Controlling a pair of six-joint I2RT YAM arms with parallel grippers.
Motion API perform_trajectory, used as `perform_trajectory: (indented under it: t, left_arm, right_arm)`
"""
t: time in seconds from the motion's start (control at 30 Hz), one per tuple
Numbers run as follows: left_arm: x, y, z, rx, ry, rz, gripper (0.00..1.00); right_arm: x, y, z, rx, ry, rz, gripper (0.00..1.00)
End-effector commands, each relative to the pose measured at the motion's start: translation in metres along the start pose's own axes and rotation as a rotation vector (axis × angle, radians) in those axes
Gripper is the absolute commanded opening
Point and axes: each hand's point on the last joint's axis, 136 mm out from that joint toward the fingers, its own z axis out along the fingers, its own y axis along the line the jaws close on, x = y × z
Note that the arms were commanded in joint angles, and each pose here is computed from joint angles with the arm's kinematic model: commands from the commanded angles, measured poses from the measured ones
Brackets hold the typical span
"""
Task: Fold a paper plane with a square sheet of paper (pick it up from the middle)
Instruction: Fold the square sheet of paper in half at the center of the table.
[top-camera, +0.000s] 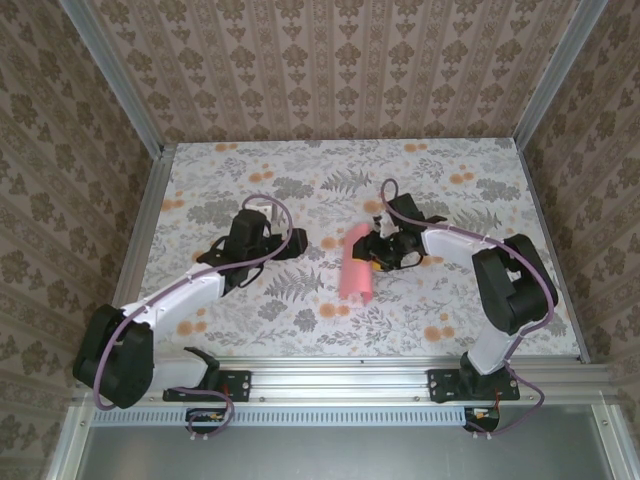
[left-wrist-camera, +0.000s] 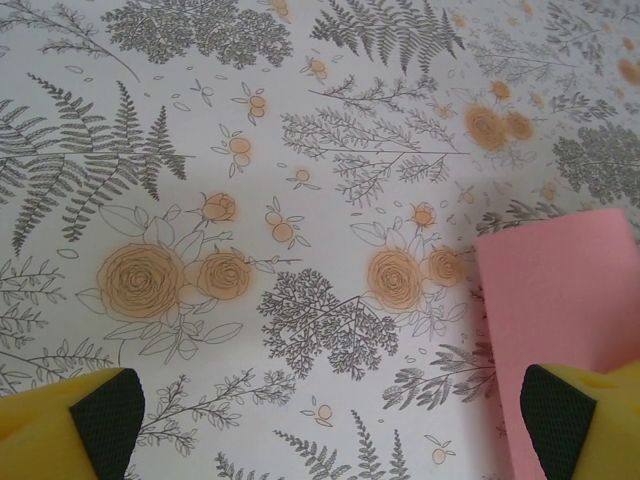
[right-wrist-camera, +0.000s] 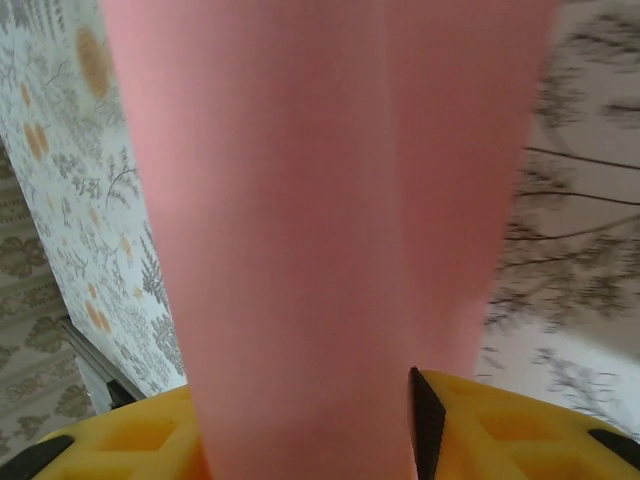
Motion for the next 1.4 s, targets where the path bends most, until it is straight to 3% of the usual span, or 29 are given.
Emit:
perform_trajectory:
  t: [0.0, 0.23, 0.6, 0.9, 1.17, 1.37]
  left_arm:
    - [-0.011, -0.018, -0.003, 0.053, -0.008, 0.035, 1.00]
    - [-0.012, -0.031, 0.006, 0.077, 0.014, 0.056, 1.00]
    - [-0.004, -0.061, 0.025, 0.120, 0.078, 0.117, 1.00]
    - [0.000, -0.082, 0.038, 0.165, 0.125, 0.159, 0.96]
    - [0.005, -0.096, 0.046, 0.207, 0.170, 0.161, 0.85]
    - [0.011, -0.110, 0.051, 0.231, 0.200, 0.179, 0.77]
  right_arm:
    - [0.000, 0.004, -0.013, -0.072, -0.013, 0.010, 0.49]
    - [0.007, -0.032, -0.025, 0.065, -0.014, 0.011, 0.52]
    - [0.014, -0.076, -0.044, 0.335, 0.008, -0.030, 0.67]
    - [0.015, -0.087, -0.066, 0.445, -0.009, -0.044, 0.83]
    - [0.016, -0.099, -0.080, 0.489, -0.044, -0.007, 0.80]
    - [0.026, -0.111, -0.081, 0.520, -0.001, -0.035, 0.68]
